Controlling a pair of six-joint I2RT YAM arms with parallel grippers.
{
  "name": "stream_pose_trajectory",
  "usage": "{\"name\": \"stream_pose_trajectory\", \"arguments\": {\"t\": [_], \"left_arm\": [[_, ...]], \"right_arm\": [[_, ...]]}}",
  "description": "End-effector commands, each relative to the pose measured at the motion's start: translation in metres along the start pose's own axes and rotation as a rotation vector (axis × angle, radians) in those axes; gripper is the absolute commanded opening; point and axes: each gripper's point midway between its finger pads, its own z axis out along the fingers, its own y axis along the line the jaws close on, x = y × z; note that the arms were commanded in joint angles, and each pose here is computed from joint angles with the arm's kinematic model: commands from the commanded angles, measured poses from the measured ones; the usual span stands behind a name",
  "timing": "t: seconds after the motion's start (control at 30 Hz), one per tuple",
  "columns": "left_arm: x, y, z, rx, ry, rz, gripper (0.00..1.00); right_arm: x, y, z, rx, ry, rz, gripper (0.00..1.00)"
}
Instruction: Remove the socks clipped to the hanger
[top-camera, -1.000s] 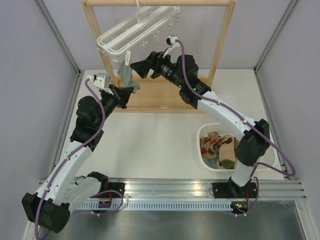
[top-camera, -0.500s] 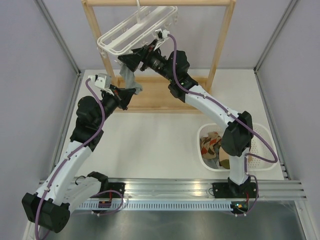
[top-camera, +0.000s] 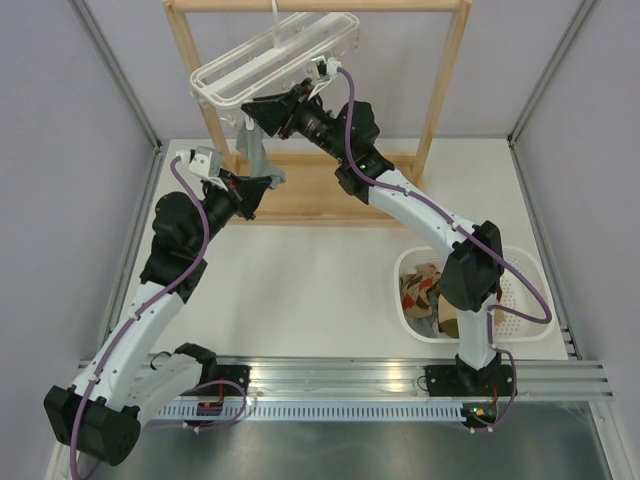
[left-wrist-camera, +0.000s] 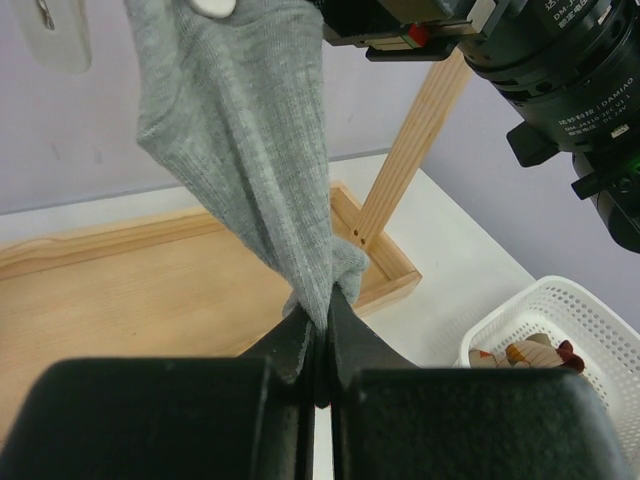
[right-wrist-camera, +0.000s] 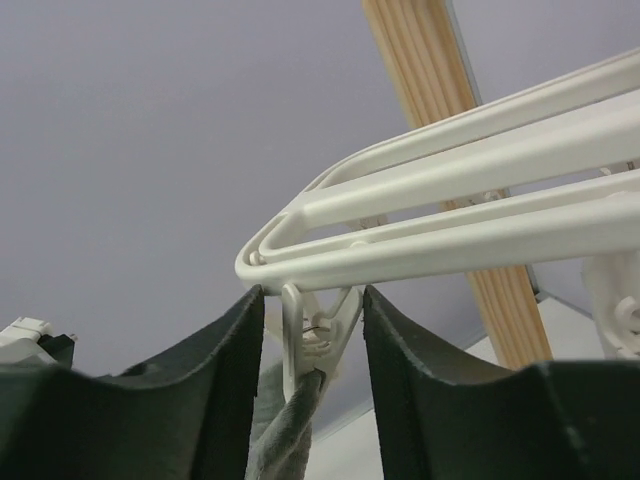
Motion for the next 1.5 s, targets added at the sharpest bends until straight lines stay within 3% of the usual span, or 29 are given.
{"name": "stream_pose_trajectory", "arguments": {"t": [0.0, 0.13, 0.33, 0.57, 0.77, 0.9, 1.07, 1.47], "left_arm": [[-0.008, -0.007, 0.000, 0.032, -0.011, -0.022, 0.02], [-0.008, -0.007, 0.000, 0.032, -0.010, -0.027, 0.02], [-0.008, -0.007, 0.000, 0.034, -0.009, -0.029, 0.02], [-0.007, -0.006, 0.000, 0.029, -0.007, -0.029, 0.02], [-0.006, -0.004, 0.000, 0.022, -0.005, -0.032, 0.02], [-0.005, -0.002, 0.001, 0.013, -0.003, -0.033, 0.02], [-0.006, 0.001, 0.000, -0.002, -0.007, -0.033, 0.02], [-0.002, 0.010, -0.001, -0.051, -0.001, -0.042, 0.02]], "right_arm": [[-0.013, 0.010, 0.003, -0.040, -0.046, -0.024, 0.41], [-0.009, 0.009, 0.005, -0.037, -0.034, -0.025, 0.18], [-0.002, 0.003, 0.005, -0.025, -0.022, -0.018, 0.02], [0.000, 0.000, 0.003, -0.015, -0.016, -0.024, 0.01], [0.002, -0.003, -0.002, 0.011, -0.011, -0.036, 0.07], [-0.004, -0.001, -0.011, 0.029, -0.020, -0.063, 0.30], [0.000, 0.003, -0.030, 0.045, 0.017, -0.103, 0.47], [0.035, -0.025, -0.117, 0.261, 0.163, -0.238, 0.51]]}}
